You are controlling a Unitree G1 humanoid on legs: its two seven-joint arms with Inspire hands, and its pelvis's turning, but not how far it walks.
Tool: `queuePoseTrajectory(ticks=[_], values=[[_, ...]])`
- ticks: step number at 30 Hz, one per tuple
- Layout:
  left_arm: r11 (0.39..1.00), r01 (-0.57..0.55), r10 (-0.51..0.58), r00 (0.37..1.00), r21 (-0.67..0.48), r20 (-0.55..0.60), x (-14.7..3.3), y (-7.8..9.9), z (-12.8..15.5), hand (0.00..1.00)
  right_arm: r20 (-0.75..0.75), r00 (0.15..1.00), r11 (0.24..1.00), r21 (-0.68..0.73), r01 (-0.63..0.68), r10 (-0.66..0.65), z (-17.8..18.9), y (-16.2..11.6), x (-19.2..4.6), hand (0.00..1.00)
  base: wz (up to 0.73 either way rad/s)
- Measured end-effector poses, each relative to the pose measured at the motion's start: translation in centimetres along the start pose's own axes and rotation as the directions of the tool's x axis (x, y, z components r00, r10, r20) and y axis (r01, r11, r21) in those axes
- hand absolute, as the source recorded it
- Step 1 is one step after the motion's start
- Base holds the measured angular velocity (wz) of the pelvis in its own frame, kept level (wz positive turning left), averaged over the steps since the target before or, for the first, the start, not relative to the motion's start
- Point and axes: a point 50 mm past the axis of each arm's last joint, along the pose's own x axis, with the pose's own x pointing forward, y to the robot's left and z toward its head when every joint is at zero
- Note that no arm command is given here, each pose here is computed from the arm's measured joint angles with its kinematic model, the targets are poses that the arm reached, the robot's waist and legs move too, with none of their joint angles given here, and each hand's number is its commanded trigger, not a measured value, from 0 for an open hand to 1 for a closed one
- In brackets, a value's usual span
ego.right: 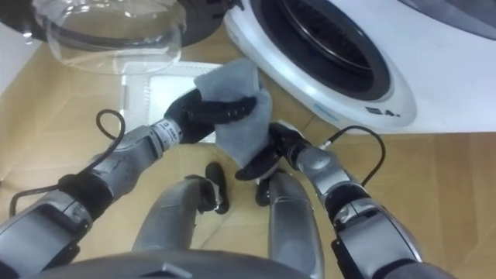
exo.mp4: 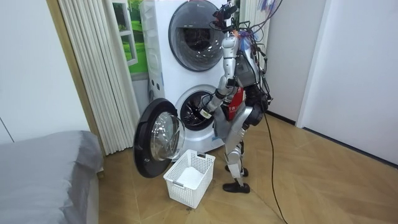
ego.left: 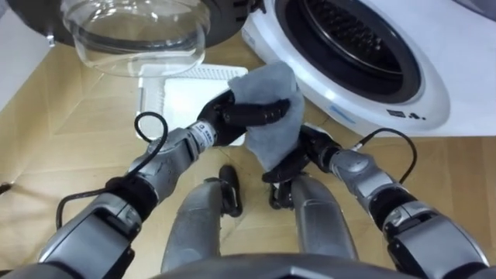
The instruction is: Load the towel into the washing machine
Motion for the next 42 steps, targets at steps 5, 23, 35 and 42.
queuePoseTrajectory(ticks=[5,23,35,42], values=[[0.994,0.008,0.000,0.997,-0.107,0.072,0.6,-0.5,0.4,1.00,0.013,0.999,0.999,0.024,0.039,-0.039,0.3,-0.2,0.0,1.00,0.00],[0.972,-0.019,0.060,0.984,-0.236,0.169,0.3,0.2,1.4,0.00,0.019,0.995,0.989,0.112,0.092,-0.095,0.6,-0.2,0.3,1.00,0.00],[0.960,-0.257,0.264,0.963,-0.116,0.049,-2.4,3.2,-1.4,0.00,-0.119,0.968,0.908,0.337,0.247,-0.220,-3.0,-2.2,-1.1,1.00,0.00],[0.865,-0.415,0.463,0.877,0.284,-0.128,-4.4,5.3,-4.0,0.00,-0.195,0.936,0.784,0.511,0.353,-0.294,-4.4,-4.5,-2.1,1.00,0.06]])
